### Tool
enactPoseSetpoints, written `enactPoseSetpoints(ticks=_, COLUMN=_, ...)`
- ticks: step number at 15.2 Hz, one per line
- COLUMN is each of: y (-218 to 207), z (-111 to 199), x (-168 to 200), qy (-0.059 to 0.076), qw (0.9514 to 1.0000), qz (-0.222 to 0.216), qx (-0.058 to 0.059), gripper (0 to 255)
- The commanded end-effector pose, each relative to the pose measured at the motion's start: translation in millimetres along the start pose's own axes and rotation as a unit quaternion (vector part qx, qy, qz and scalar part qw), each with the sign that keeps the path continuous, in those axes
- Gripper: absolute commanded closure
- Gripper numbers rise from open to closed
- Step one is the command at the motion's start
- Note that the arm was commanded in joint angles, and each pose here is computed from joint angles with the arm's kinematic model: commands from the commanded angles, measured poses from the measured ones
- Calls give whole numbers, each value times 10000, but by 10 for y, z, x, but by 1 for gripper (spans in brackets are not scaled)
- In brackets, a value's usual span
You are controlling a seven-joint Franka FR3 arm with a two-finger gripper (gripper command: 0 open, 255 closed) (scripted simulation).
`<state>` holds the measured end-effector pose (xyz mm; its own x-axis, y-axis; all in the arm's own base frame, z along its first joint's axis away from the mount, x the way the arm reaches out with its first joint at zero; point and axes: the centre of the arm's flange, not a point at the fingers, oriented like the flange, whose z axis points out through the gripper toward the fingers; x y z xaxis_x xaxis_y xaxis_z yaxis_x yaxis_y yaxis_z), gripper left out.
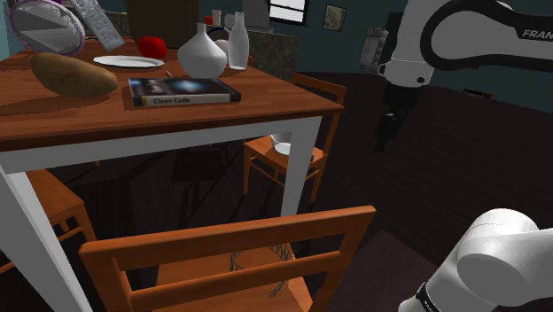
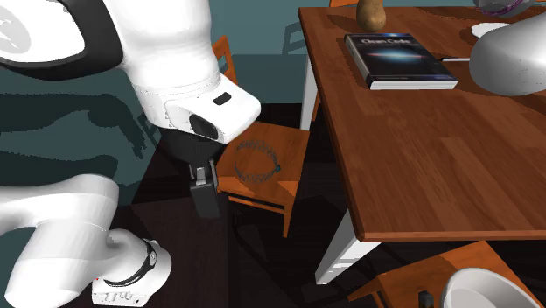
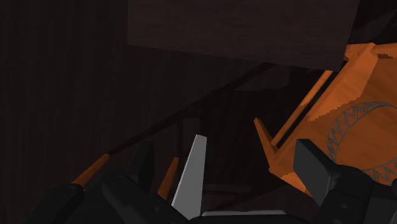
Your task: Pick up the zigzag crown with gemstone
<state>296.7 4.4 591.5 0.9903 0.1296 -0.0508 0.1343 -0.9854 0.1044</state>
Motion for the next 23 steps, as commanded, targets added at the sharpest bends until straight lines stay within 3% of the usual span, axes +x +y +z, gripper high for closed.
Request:
enactPoseSetpoints(ticks=1, y=0, z=0, x=0, qy=0, qw=10000, qz=0, qx=0, gripper=0)
enactPoseSetpoints(ticks=23, y=-1536, z=2020, x=1092, qy=80, qw=9963, qz=-300, qx=798, gripper=0)
